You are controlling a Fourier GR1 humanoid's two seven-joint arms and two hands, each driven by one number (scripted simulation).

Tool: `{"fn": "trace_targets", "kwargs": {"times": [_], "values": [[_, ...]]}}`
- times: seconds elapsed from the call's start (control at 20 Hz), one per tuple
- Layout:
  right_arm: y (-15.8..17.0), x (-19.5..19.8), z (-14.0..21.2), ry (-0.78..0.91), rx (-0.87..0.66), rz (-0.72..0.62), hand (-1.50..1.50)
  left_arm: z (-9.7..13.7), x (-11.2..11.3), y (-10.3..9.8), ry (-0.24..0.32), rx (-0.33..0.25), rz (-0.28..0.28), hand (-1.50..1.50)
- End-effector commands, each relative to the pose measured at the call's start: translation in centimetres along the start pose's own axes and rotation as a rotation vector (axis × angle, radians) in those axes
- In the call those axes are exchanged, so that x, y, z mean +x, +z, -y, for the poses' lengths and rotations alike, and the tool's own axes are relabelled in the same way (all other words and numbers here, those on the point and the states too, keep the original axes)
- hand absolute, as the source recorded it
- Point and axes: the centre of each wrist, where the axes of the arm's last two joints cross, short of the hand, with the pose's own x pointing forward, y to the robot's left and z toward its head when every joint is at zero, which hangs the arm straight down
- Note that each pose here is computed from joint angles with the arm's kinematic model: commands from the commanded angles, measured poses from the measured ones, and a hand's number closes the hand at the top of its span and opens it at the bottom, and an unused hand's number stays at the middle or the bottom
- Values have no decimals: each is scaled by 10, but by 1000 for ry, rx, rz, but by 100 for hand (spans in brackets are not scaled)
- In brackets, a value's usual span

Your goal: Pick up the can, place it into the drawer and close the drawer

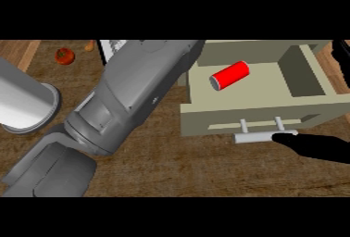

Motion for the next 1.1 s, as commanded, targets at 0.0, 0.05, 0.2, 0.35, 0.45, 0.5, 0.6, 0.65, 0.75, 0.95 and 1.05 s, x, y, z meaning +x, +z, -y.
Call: {"fn": "trace_targets", "kwargs": {"times": [0.0,0.05,0.2,0.35,0.45,0.5,0.6,0.65,0.75,0.95,1.05], "values": [[-24,-3,-28,130,42,25,-150,-1,0,-1,2,-11,8,-150],[-12,-13,-34,144,51,25,-150,7,10,2,-34,29,39,-150],[-28,-19,-62,226,111,13,-150,1,3,-1,-19,-12,30,-150],[-31,-41,-62,311,136,-3,-150,-11,5,-8,-35,8,17,-150],[-45,-47,-84,360,142,-12,-150,-7,2,-6,-17,-17,11,-150],[-46,-48,-100,381,129,13,-150,-7,-9,-4,-36,-24,18,-150],[-47,-52,-122,410,163,18,-150,-16,10,-10,-18,-20,10,-150],[-59,-62,-121,403,142,9,-150,-2,2,-2,-5,-27,0,-150],[-60,-73,-128,421,152,8,-150,-40,9,-21,1,3,14,-150],[-79,-95,-136,468,126,-10,-150,-38,-1,-16,1,2,2,-150],[-69,-102,-160,484,98,-19,-150,-50,-3,-21,-29,27,4,-150]]}}
